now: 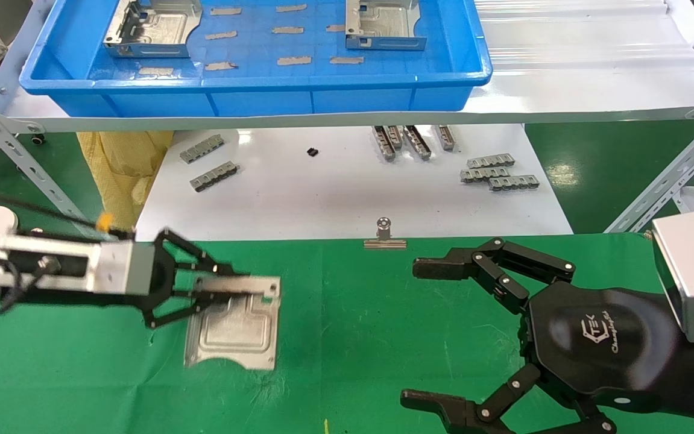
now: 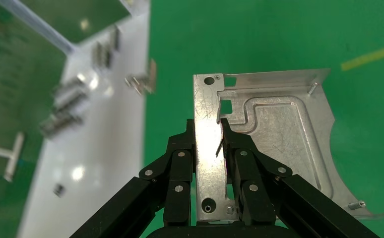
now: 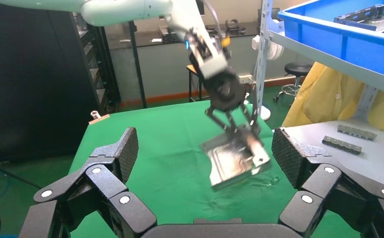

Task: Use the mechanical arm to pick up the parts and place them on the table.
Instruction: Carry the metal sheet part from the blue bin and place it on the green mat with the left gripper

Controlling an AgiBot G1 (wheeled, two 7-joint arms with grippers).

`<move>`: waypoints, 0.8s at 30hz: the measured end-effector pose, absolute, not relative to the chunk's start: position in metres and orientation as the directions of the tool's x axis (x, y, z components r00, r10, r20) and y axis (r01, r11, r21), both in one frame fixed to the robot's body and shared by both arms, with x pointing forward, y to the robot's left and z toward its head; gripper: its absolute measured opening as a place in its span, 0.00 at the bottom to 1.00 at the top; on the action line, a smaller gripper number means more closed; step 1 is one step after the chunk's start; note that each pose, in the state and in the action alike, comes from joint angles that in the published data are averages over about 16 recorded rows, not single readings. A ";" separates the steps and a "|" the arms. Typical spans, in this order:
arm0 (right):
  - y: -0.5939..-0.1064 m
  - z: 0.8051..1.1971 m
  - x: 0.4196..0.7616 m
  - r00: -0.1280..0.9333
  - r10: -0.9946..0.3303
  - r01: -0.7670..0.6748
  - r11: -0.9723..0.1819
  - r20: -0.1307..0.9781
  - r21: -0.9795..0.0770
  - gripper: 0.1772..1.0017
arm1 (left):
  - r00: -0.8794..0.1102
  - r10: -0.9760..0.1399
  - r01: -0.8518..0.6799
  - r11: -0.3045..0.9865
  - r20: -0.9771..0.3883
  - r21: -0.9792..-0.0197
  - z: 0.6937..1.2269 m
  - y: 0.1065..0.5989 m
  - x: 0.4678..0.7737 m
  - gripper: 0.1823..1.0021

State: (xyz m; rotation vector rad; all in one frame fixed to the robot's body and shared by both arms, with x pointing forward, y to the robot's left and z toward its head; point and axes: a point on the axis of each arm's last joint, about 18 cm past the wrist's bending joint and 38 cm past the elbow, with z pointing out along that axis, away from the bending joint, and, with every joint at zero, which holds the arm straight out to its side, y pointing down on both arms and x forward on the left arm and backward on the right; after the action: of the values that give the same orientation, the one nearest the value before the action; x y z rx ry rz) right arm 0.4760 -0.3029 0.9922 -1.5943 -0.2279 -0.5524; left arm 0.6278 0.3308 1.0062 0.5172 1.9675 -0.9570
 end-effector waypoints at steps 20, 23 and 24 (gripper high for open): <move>-0.303 0.992 0.476 0.861 -0.180 0.463 -0.111 0.476 -0.879 1.00 | -0.575 -0.025 0.588 0.682 -0.818 -0.435 0.961 0.337 0.657 0.16; -0.303 0.992 0.476 0.861 -0.180 0.463 -0.111 0.476 -0.879 1.00 | -0.602 -0.055 0.571 0.668 -0.796 -0.477 0.964 0.336 0.655 0.19; -0.303 0.992 0.476 0.861 -0.180 0.463 -0.111 0.476 -0.879 1.00 | -0.613 -0.070 0.562 0.661 -0.787 -0.497 0.965 0.336 0.654 0.21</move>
State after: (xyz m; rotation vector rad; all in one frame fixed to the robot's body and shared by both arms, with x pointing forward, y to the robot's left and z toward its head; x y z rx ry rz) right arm 0.4760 -0.3029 0.9922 -1.5943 -0.2279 -0.5524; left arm 0.6539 0.3356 0.9650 0.3805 2.0435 -0.9623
